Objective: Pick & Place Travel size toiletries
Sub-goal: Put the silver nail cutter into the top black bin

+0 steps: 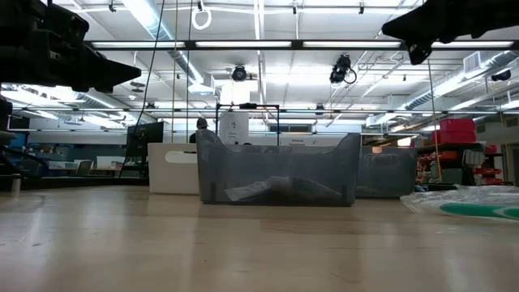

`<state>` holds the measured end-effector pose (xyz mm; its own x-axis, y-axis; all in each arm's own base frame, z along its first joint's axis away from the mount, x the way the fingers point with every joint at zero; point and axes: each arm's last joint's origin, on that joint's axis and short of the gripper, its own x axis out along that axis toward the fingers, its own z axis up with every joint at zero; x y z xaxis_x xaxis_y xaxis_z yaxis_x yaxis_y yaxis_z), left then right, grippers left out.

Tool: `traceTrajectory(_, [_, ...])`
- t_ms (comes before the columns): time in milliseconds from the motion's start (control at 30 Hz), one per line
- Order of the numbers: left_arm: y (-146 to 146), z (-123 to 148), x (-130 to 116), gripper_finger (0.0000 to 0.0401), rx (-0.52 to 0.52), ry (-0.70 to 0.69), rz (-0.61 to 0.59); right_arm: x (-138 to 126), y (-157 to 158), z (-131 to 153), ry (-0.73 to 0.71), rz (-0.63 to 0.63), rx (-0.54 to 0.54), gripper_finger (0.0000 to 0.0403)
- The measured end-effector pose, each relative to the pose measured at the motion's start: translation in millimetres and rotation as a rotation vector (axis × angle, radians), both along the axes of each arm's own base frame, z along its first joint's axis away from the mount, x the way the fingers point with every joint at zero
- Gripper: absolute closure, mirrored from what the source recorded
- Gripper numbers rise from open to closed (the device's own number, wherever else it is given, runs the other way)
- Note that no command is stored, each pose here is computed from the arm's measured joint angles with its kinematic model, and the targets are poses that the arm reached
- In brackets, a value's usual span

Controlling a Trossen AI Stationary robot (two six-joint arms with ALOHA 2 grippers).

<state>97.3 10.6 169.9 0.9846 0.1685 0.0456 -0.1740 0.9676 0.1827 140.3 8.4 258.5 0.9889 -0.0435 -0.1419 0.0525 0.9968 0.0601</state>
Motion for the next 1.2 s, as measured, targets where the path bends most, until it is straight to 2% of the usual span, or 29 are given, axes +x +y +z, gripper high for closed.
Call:
traceTrajectory(433, [0,0,0,0.0374,0.000,0.000,0.000,31,6,-6,0.211,0.066,-0.013,0.0402])
traceTrajectory(633, [0,0,0,0.0374,0.000,0.000,0.000,40,13,4,0.278,0.104,-0.021,0.0402])
traceTrajectory(933, [0,0,0,0.0374,0.000,0.000,0.000,53,26,25,0.433,0.114,0.078,0.0402])
traceTrajectory(1200, [0,0,0,0.0374,0.000,0.001,0.000,63,36,9,0.571,0.103,0.129,0.0398])
